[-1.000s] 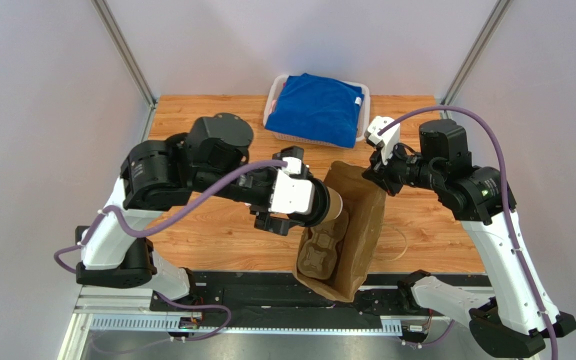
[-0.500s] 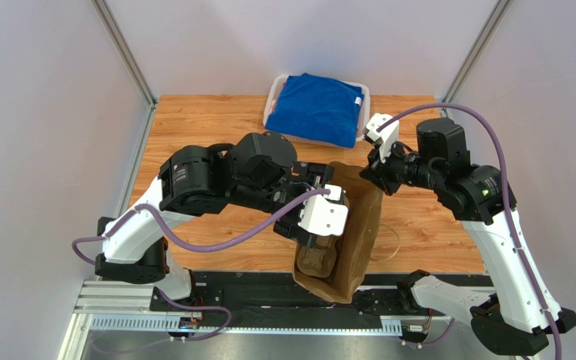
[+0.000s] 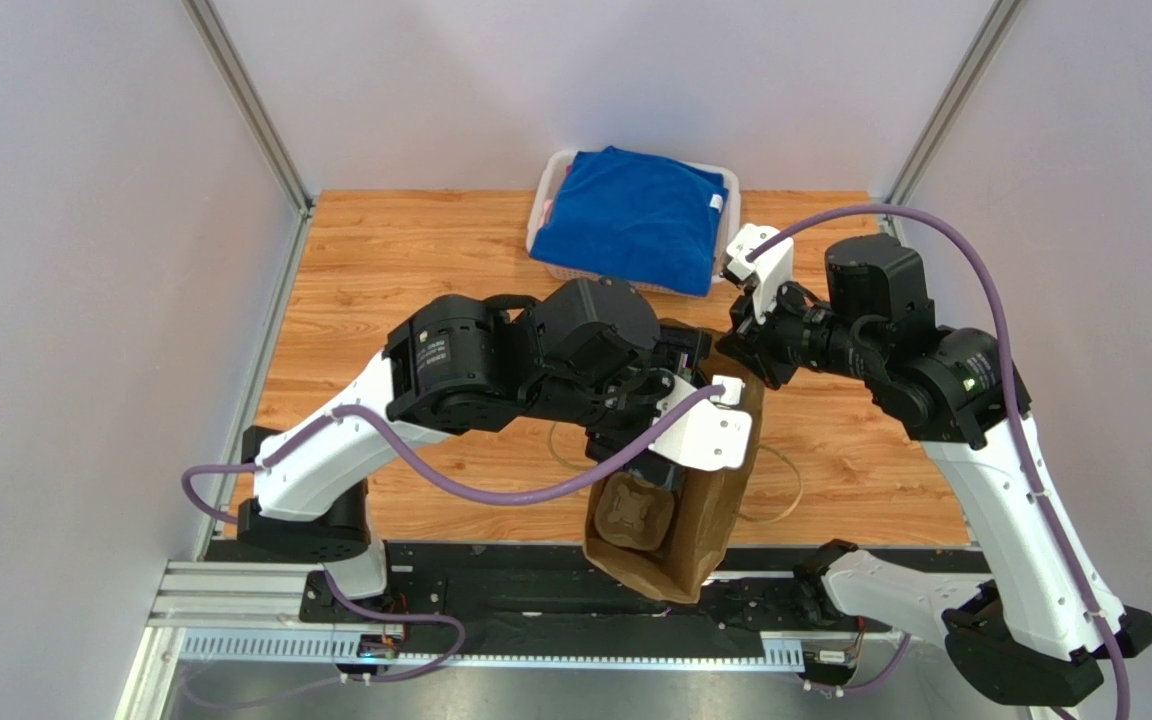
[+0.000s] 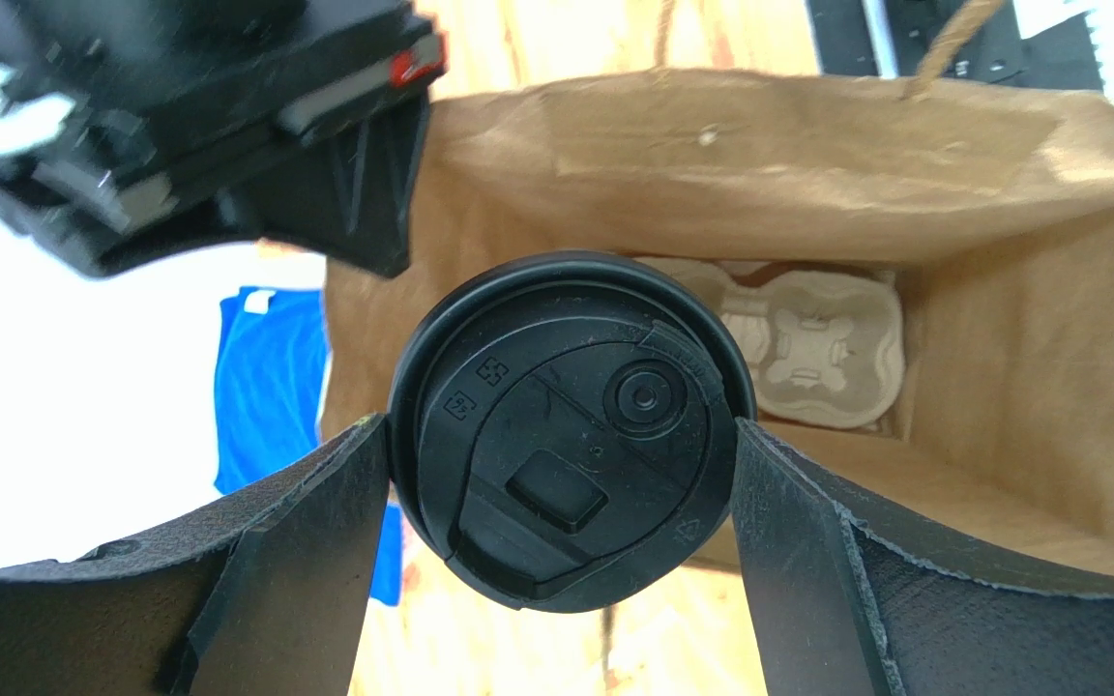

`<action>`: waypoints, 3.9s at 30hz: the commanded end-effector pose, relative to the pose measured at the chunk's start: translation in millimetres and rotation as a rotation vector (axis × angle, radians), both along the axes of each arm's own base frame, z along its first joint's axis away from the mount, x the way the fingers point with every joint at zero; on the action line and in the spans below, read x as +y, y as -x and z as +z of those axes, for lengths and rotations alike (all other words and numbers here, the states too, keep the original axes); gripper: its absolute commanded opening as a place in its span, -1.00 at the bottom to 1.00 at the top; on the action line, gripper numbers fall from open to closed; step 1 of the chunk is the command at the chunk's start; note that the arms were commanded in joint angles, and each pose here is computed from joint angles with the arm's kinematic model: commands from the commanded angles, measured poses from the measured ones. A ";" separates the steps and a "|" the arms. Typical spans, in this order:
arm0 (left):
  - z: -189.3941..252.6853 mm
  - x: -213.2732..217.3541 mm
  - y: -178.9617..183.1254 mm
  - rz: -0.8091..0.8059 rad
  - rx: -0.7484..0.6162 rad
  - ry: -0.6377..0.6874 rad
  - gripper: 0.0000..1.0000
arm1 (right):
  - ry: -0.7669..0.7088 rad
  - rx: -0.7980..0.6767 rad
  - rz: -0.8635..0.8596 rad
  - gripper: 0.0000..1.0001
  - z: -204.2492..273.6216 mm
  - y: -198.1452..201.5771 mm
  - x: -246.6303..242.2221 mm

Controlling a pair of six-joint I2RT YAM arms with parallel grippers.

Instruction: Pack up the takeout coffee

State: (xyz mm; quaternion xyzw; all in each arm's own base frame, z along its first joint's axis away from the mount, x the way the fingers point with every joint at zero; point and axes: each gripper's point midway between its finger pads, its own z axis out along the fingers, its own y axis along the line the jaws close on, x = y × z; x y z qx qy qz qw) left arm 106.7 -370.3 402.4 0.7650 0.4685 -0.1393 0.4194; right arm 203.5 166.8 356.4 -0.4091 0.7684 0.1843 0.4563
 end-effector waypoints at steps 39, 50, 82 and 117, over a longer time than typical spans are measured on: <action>-147.5 -4.5 -23.1 0.105 0.013 -0.214 -0.10 | -0.134 -0.046 0.115 -1.00 26.7 12.8 27.1; -167.4 -3.4 -41.9 0.141 -0.015 -0.215 -0.11 | -0.149 -0.024 0.150 -1.00 24.2 17.3 33.2; -169.1 5.9 -54.7 0.221 -0.042 -0.114 -0.12 | -0.159 -0.097 0.277 -1.00 26.8 30.9 39.1; -230.3 13.8 -73.3 0.224 0.057 -0.151 -0.14 | -0.168 -0.046 0.320 -1.00 17.5 32.2 48.4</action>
